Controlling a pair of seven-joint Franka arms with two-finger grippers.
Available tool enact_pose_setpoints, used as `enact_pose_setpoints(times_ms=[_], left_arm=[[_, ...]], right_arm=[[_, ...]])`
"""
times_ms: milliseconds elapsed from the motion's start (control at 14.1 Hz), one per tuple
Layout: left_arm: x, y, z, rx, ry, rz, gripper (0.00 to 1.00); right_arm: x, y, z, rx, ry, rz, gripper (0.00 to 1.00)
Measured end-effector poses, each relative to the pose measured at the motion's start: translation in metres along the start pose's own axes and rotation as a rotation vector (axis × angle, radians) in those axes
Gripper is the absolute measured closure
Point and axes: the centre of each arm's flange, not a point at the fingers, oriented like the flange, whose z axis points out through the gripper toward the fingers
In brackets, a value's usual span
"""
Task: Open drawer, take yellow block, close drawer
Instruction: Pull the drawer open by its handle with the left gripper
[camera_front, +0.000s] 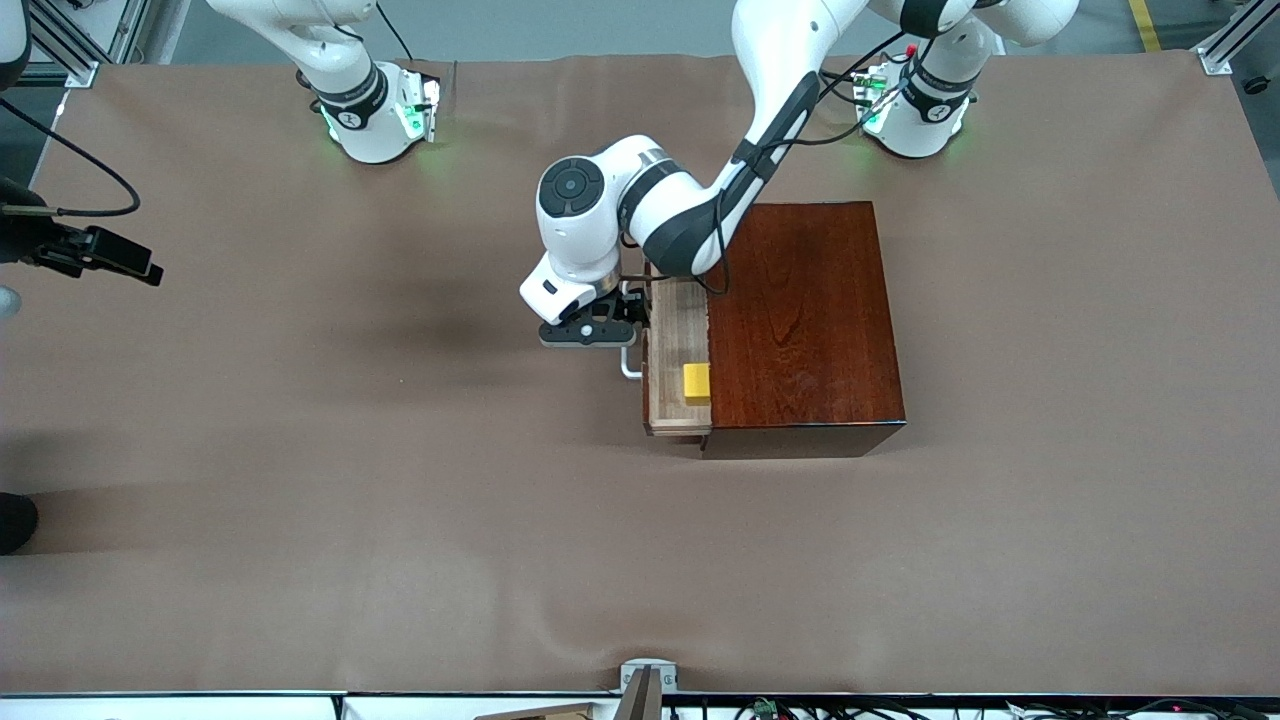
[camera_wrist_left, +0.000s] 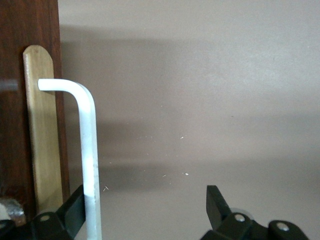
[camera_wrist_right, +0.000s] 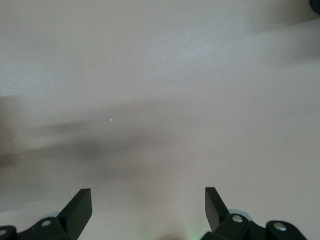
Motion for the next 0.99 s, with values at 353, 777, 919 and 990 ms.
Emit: enact_pose_setpoints(times_ms=[353, 777, 919, 990], left_arm=[[-0.002, 0.008, -0.002, -0.040, 0.021, 0.008, 0.00], [-0.001, 0.012, -0.004, -0.076, 0.049, 0.010, 0.00], [-0.002, 0.016, -0.005, -0.095, 0.059, 0.013, 0.00], [-0.003, 0.019, -0.005, -0.112, 0.068, 0.016, 0.00]], right_arm=[[0.000, 0.000, 0.000, 0.000, 0.000, 0.000, 0.00], [0.000, 0.000, 0.000, 0.000, 0.000, 0.000, 0.00], [0.000, 0.000, 0.000, 0.000, -0.001, 0.000, 0.00], [0.000, 0.000, 0.000, 0.000, -0.001, 0.000, 0.00]])
